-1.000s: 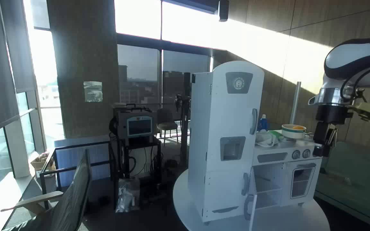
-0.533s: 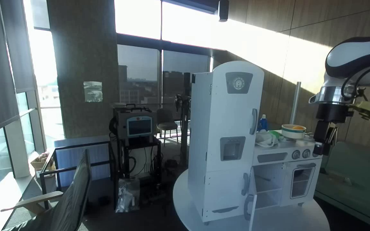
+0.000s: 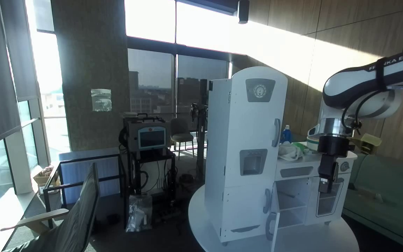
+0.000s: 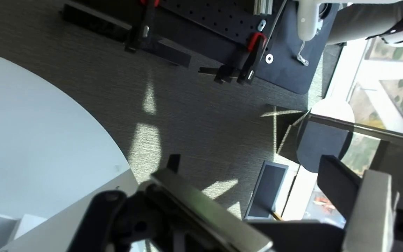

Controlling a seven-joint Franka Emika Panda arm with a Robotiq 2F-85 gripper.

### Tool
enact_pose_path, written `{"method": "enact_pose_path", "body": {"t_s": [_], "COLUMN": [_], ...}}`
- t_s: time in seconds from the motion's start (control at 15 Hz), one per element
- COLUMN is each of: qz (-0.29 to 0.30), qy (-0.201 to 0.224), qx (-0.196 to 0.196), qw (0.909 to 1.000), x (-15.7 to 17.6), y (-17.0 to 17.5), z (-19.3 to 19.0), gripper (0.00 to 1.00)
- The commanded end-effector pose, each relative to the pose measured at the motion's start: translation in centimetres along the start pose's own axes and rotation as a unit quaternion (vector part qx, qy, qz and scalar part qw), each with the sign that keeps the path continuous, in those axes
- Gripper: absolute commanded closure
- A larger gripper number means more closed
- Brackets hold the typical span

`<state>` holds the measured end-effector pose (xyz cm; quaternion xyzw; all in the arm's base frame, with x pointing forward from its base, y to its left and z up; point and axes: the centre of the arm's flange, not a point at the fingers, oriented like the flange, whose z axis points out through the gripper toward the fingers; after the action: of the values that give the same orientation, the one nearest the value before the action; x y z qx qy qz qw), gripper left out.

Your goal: Close the cabinet door on the left and open the cabinet door on the lower right

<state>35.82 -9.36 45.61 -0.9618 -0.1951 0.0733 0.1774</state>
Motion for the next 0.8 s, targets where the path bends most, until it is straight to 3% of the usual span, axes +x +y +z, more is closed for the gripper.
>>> {"method": "enact_pose_path", "body": {"t_s": [0.0, 0.13, 0.4, 0.73], "qz": [-0.023, -0.015, -0.002, 0.025], "qy": [0.031, 0.072, 0.133, 0.152], "qx": [0.023, 0.033, 0.009, -0.033], "qw": [0.999, 0.9968, 0.9911, 0.9875], "x": [4.7, 7.0, 9.7, 12.7], "y": [-2.1, -4.0, -5.6, -4.9], "z": [3.2, 4.7, 7.1, 9.8], "gripper": [0.0, 0.0, 0.0, 0.0]}}
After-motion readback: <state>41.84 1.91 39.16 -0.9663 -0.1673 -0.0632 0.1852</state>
